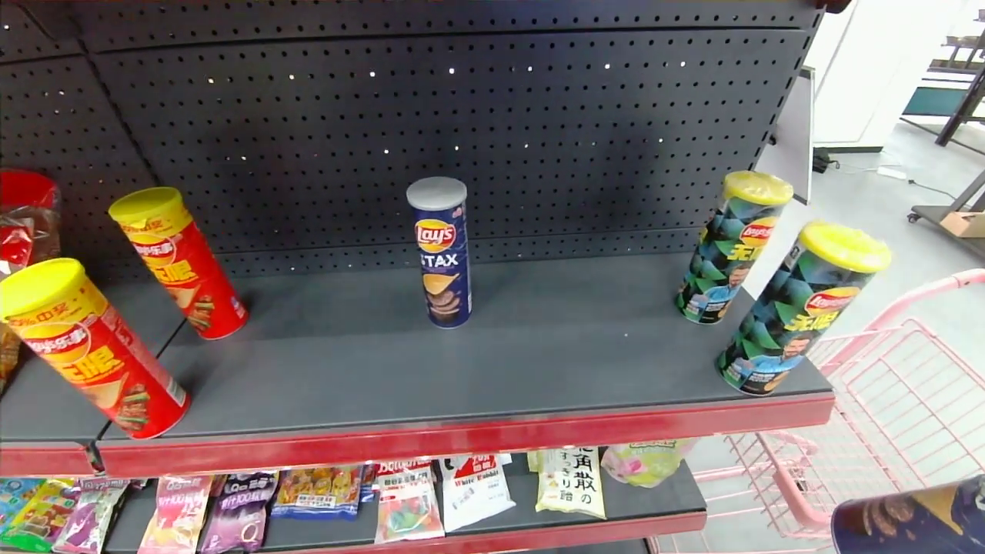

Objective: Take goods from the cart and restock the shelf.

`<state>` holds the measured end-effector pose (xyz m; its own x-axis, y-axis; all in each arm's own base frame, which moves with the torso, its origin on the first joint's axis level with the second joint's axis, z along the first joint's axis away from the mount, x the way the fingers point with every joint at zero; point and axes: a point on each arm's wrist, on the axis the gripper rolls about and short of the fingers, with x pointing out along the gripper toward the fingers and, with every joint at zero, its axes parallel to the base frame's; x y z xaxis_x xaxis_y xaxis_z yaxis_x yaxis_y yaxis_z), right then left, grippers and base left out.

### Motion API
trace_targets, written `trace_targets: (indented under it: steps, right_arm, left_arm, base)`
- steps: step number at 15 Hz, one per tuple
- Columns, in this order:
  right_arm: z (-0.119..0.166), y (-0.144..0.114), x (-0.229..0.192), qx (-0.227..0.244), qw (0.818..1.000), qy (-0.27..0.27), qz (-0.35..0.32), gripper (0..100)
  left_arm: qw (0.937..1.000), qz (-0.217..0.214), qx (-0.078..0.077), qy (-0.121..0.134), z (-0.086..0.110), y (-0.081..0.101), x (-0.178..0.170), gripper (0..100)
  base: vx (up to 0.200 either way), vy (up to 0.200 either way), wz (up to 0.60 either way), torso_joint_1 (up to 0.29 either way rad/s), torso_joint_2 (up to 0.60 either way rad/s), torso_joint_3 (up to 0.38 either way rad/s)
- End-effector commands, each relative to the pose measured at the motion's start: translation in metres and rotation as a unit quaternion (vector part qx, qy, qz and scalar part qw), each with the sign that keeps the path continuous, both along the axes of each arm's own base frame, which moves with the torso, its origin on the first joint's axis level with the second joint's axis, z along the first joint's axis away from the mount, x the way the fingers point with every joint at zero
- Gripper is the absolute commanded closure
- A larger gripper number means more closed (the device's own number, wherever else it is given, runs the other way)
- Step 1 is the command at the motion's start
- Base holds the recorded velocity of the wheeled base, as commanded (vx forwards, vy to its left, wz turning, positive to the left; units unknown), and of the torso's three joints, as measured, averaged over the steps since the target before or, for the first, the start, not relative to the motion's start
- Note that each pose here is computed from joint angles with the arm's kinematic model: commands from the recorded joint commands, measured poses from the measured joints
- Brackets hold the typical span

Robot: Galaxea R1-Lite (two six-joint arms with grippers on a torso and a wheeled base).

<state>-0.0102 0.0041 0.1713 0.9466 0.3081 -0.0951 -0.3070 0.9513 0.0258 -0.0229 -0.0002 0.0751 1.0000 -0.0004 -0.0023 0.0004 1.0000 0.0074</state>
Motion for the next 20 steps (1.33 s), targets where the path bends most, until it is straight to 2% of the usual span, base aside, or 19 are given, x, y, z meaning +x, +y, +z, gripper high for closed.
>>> trace_targets:
  steps: [1, 7, 16, 18, 20]
  right_arm:
    - [0.0, 0.0, 0.0, 0.0, 1.0, 0.0, 0.002, 100]
    - [0.004, 0.003, 0.005, -0.006, 0.998, 0.01, 0.069, 100]
    - [0.003, 0.004, 0.009, -0.011, 0.995, 0.022, 0.093, 100]
    - [0.002, 0.004, 0.01, -0.011, 0.995, 0.025, 0.093, 100]
    - [0.001, 0.004, 0.011, -0.011, 0.995, 0.028, 0.092, 100]
  left_arm:
    - [1.0, 0.0, 0.0, 0.0, 0.0, 0.0, 0.0, 0]
    - [1.0, 0.0, 0.0, 0.0, 0.0, 0.0, 0.0, 0]
    - [1.0, -0.001, -0.001, 0.0, 0.0, 0.0, 0.0, 0]
    - [1.0, -0.001, -0.001, 0.0, 0.0, 0.0, 0.0, 0]
    - [1.0, -0.001, 0.0, 0.0, 0.0, 0.0, 0.0, 0]
  base:
    - [0.2, 0.0, 0.0, 0.007, 0.0, 0.012]
    - [0.0, 0.0, 0.0, 0.0, 0.0, 0.0]
    - [0.0, 0.0, 0.0, 0.0, 0.0, 0.0]
    - [0.0, 0.2, 0.0, 0.0, 0.0, -0.002]
    - [0.0, 0.0, 0.0, 0.0, 0.0, 0.0]
